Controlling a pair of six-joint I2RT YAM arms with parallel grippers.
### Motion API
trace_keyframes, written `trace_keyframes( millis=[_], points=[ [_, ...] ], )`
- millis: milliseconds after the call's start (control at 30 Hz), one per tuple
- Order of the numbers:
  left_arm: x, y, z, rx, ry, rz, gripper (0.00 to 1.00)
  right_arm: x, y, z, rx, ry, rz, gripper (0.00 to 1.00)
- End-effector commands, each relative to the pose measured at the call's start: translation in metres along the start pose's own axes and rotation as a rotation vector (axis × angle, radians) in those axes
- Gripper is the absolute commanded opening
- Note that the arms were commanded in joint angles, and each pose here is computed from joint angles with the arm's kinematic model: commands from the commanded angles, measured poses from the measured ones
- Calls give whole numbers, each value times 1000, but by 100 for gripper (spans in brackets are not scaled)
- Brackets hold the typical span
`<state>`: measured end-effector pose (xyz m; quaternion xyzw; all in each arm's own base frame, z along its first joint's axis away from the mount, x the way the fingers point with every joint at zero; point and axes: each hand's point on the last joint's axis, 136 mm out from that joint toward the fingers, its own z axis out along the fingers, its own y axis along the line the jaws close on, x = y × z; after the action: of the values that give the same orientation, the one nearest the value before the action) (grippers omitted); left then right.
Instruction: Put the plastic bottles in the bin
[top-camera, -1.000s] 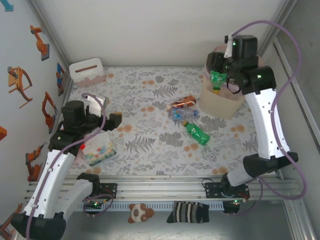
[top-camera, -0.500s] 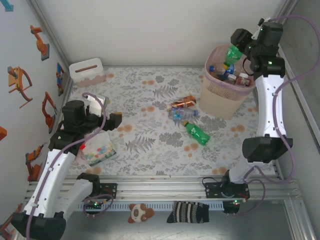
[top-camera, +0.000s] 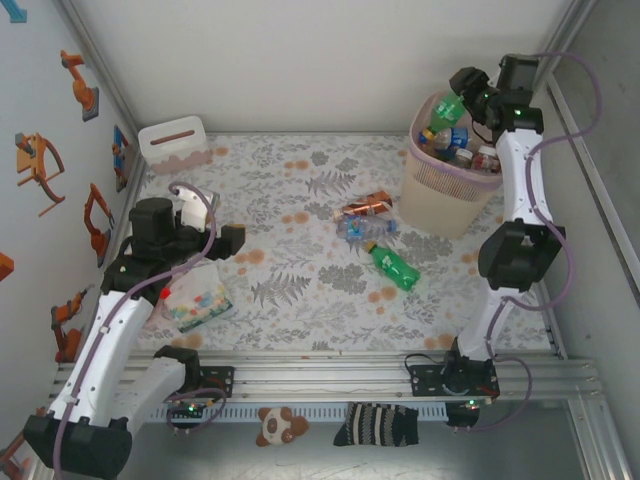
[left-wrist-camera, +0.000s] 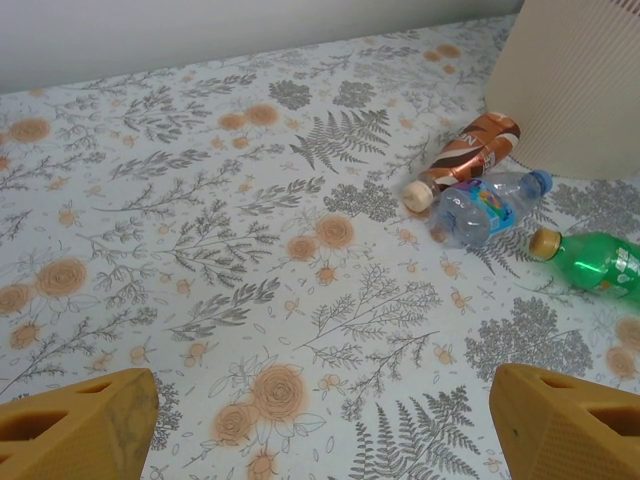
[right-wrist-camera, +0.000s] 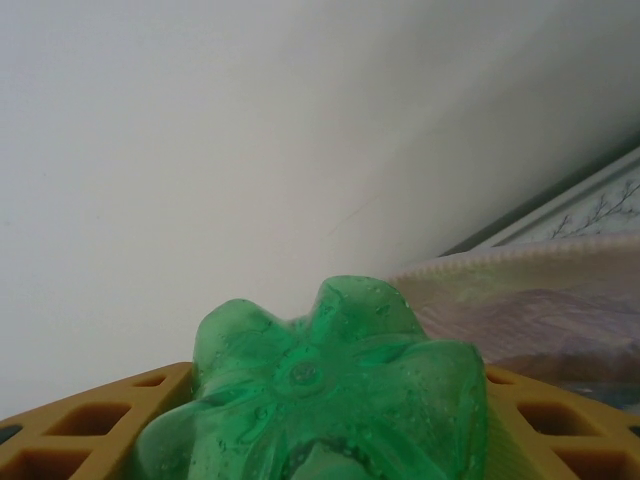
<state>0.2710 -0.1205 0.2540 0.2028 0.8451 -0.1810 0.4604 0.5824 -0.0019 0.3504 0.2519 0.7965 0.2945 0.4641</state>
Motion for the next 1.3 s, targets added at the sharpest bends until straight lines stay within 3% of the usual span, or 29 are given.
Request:
trace_keyframes(
  millis=[0, 333, 567, 800, 933, 1133, 1267],
  points=[
    [-2, 3, 0, -13, -7, 19, 86, 3, 10, -1, -65, 68, 56, 47],
    [-2, 3, 1, -10, -3, 17, 86, 36, -21, 23, -47, 253, 136, 51],
    [-2, 3, 0, -11, -5, 19, 86, 9, -10, -5, -26, 156, 80, 71],
    [-3, 3, -1, -10, -11, 18, 86, -8, -3, -40, 44, 86, -14, 74],
    [-4, 3, -2, -11, -14, 19, 86, -10, 8, -46, 14, 73, -27, 65],
    [-4, 2, -1, -6, -12, 18, 86, 5, 24, -35, -64, 132, -51, 41],
    [-4, 3, -1, -10, -13, 17, 86, 22, 17, -19, -61, 189, -66, 36]
  ],
)
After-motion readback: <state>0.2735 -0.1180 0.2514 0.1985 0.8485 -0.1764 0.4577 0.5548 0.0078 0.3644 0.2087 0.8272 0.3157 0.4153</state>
